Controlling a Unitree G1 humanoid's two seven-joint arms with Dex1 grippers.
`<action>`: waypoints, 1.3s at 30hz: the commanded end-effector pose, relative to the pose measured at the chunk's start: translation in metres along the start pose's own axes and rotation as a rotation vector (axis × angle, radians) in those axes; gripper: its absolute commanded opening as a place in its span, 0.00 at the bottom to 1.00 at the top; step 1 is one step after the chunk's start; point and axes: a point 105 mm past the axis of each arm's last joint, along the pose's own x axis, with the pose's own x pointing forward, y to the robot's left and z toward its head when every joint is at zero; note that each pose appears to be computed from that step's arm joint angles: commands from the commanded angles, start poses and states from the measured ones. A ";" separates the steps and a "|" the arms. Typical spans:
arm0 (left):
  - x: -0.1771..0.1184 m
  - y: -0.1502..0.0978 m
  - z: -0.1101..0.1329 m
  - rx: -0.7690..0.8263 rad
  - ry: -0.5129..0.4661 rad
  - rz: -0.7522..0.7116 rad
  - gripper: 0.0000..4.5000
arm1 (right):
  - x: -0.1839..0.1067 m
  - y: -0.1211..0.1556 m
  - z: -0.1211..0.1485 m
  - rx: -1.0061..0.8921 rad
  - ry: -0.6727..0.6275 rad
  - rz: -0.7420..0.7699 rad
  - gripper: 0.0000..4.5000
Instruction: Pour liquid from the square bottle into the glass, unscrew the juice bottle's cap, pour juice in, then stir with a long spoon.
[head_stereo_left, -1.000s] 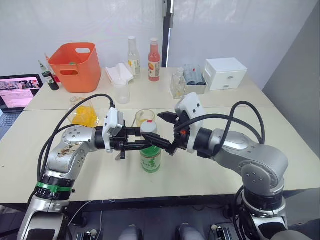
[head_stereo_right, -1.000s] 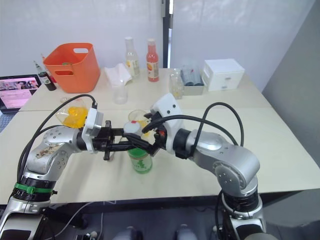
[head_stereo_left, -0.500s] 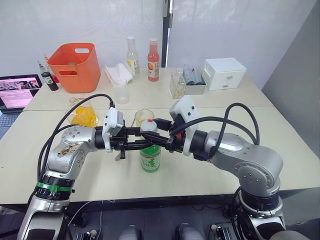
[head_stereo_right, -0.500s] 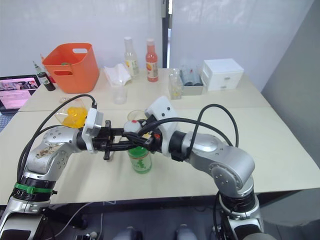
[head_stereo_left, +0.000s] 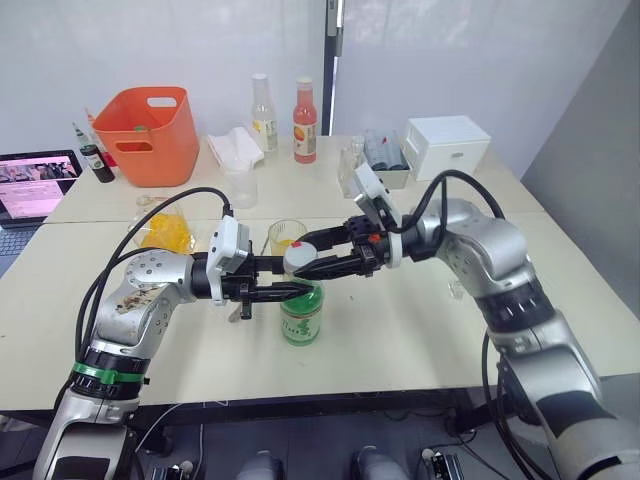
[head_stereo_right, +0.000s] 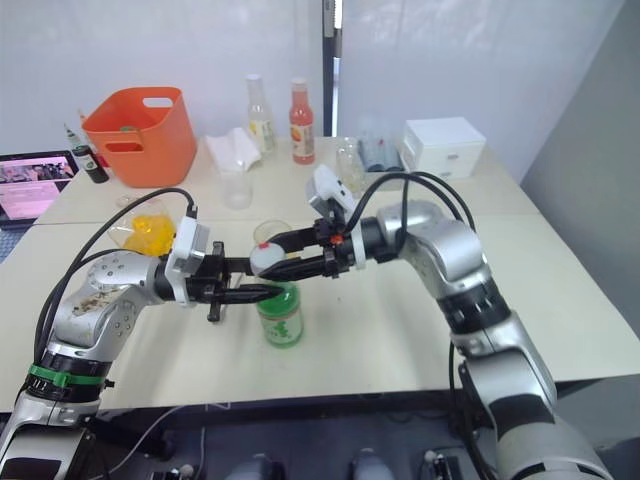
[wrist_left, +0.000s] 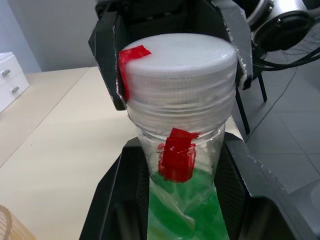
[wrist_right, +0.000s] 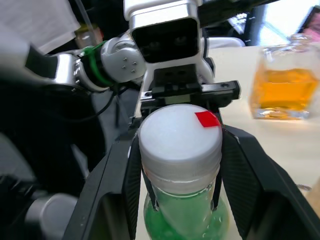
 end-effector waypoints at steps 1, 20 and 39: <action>-0.004 0.000 -0.007 -0.014 0.052 0.008 0.31 | 0.008 0.004 0.001 0.031 0.029 0.208 0.38; -0.005 0.005 -0.007 -0.008 0.050 0.021 0.31 | -0.014 0.018 0.034 -0.081 -0.081 0.118 0.99; -0.007 0.006 -0.008 -0.013 0.048 0.031 0.31 | 0.005 0.033 0.015 0.052 -0.066 -0.731 0.99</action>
